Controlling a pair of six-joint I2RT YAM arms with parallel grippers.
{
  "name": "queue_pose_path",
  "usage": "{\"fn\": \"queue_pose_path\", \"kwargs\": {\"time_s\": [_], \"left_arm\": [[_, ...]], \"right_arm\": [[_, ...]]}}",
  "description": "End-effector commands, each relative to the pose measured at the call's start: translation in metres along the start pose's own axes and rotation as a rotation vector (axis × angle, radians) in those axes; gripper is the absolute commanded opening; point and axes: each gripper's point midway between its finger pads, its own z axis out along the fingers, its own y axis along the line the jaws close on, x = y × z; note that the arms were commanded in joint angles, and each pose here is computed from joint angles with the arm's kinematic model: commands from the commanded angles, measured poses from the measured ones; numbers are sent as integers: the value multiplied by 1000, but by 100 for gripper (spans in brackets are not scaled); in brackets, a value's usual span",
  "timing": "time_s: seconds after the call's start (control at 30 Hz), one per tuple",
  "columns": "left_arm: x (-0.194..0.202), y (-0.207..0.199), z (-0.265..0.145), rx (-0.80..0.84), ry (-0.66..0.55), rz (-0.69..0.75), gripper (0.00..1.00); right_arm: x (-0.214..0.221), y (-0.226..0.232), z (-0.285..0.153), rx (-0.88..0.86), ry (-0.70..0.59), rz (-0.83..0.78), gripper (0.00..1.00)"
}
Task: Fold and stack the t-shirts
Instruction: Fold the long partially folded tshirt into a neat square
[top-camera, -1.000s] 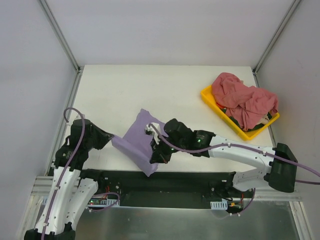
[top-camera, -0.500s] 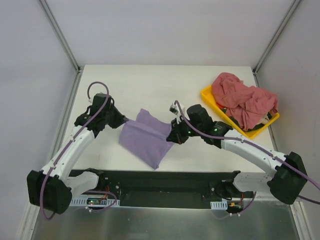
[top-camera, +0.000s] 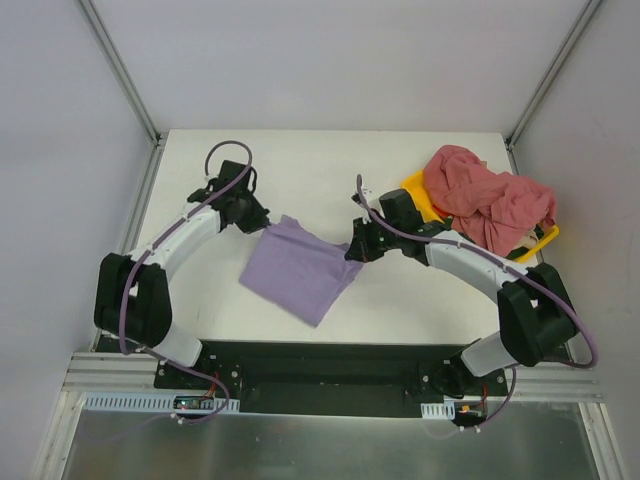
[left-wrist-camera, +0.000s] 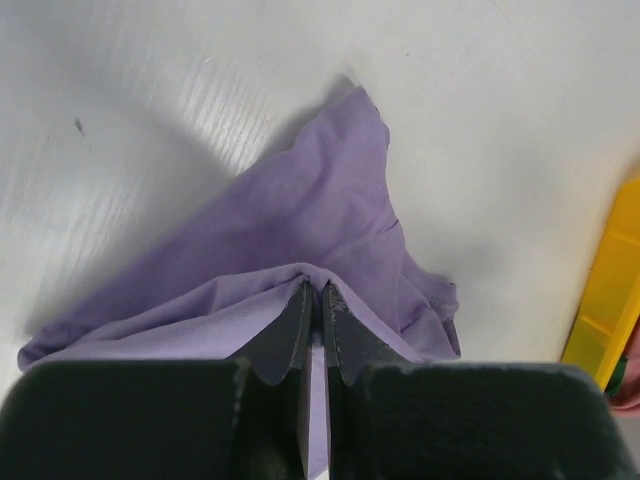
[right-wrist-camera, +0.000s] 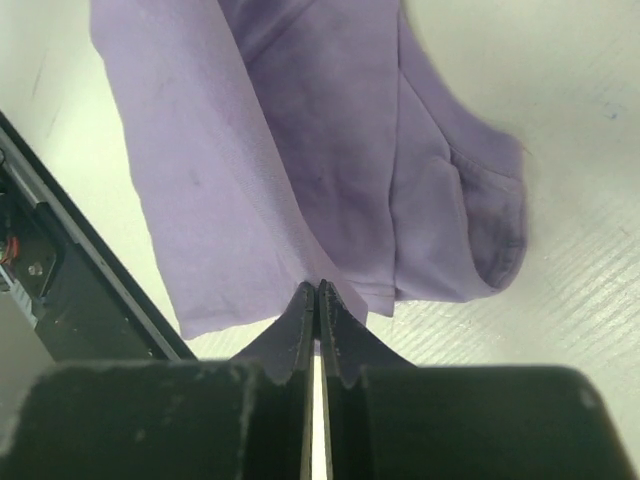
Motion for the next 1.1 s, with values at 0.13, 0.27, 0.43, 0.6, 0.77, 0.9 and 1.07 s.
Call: {"fn": "queue_pose_path", "kwargs": {"time_s": [0.13,0.27,0.43,0.6,0.77,0.9,1.07], "left_arm": [[-31,-15,36,-27,-41,125,0],[-28,-15,49,-38,-10,150,11],[-32,-36,39,36,13,261,72],[-27,-33,12,96,9,370,99],[2,-2,21,107,106,557,99],[17,7,32,142,182,648,99],[34,19,56,138,302,682,99]], "right_arm": [[-6,-27,4,119,3,31,1],[-6,-39,6,178,11,39,7],[-9,-75,-7,414,51,90,63],[-20,-63,-27,407,-28,74,96],[-4,-34,-44,275,-145,117,96],[15,-20,-60,207,-201,116,96],[33,-13,-77,192,-237,112,96]]}}
